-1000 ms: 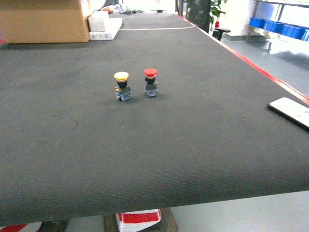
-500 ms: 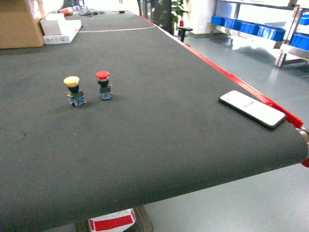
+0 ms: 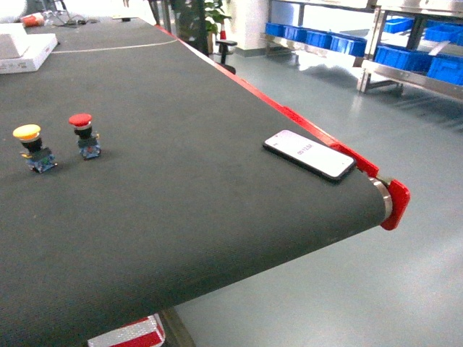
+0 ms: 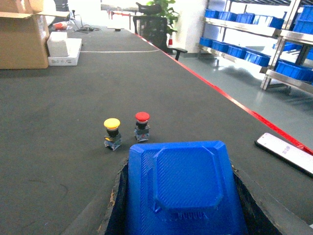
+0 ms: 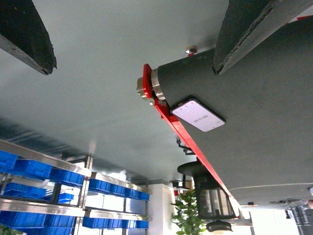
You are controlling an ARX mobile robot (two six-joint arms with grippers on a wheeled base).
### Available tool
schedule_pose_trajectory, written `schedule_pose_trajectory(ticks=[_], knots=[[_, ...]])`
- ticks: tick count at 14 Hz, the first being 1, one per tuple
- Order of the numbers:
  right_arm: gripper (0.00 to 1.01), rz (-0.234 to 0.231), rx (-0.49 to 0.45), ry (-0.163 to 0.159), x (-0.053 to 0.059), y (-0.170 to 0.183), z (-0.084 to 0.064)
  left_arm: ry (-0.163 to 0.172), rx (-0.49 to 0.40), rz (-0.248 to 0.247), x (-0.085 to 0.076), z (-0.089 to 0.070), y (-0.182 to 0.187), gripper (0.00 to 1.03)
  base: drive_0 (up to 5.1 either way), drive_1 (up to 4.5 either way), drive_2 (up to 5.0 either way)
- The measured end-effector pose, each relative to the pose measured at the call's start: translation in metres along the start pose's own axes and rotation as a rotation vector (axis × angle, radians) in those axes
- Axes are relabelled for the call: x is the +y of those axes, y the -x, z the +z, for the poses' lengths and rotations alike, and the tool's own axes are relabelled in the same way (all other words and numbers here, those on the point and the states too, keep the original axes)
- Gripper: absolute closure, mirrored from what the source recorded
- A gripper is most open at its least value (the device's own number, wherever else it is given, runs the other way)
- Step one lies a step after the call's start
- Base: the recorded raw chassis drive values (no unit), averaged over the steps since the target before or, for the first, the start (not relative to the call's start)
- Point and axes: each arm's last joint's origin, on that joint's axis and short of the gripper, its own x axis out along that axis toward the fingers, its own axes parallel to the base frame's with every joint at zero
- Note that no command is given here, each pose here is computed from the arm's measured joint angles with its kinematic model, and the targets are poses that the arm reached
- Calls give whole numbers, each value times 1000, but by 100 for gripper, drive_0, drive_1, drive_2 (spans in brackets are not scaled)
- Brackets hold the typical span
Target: Pick blue part to blue bin on bottom shelf
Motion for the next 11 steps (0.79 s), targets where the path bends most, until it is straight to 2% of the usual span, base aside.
schedule_pose_trajectory(ticks=[11], knots=[[3,0,0,0,0,0,0,0,-1,0,0,0,0,59,0,0,0]])
